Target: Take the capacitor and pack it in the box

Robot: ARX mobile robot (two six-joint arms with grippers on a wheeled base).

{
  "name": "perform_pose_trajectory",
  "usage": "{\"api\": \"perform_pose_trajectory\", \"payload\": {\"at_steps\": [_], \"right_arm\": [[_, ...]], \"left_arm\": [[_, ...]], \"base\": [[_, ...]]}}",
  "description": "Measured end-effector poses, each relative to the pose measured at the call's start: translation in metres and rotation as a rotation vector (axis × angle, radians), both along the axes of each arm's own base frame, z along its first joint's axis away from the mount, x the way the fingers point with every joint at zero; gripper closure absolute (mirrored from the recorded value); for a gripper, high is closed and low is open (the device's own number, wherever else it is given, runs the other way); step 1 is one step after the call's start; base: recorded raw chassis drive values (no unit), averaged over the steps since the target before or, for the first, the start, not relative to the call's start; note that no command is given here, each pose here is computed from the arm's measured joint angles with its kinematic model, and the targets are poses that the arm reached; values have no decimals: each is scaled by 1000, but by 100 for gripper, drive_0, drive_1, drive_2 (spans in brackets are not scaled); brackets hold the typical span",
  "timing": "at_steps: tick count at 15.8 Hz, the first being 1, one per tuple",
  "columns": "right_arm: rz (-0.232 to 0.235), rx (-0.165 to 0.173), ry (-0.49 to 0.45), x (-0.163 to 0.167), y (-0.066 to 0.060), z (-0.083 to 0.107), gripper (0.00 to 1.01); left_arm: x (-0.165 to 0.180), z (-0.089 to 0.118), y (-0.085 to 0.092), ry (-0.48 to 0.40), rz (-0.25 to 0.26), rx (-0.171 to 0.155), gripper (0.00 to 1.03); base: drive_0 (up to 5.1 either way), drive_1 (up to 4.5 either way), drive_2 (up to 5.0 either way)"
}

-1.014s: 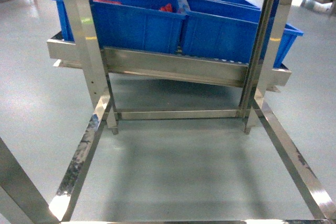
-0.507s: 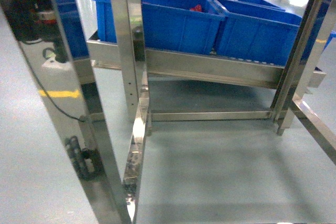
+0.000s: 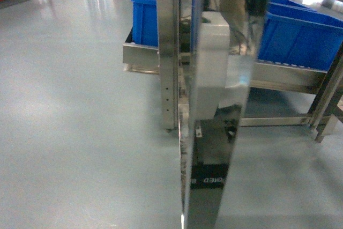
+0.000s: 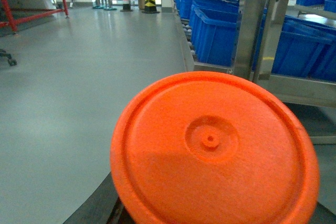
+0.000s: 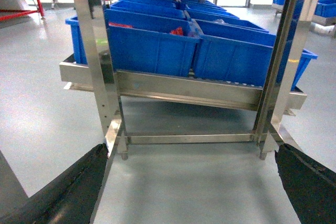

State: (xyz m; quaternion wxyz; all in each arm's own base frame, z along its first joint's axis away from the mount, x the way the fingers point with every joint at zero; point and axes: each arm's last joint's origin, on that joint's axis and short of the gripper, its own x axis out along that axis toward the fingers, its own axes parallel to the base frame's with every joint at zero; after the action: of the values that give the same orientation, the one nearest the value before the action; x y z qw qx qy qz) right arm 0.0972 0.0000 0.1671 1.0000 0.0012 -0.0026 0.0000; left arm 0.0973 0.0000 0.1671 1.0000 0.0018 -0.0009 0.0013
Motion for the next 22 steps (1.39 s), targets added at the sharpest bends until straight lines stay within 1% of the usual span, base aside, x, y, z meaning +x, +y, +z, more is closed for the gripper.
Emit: {"api": "perform_pose_trajectory", "payload": {"at_steps": [3,9,19,22], "right_arm": [[0,0,1,0,0,0,3],[0,0,2,0,0,0,3],[0,0,4,0,0,0,3],[-1,0,2,0,0,0,3]], "left_arm": [[0,0,0,0,-3,0,59],[0,0,0,2,-3,0,59],[0,0,0,2,-3,0,59],[0,0,0,0,-3,0,59]], "base": [[-474,365,122],[-492,252,252],[-498,243,243],[-477,146,355]]}}
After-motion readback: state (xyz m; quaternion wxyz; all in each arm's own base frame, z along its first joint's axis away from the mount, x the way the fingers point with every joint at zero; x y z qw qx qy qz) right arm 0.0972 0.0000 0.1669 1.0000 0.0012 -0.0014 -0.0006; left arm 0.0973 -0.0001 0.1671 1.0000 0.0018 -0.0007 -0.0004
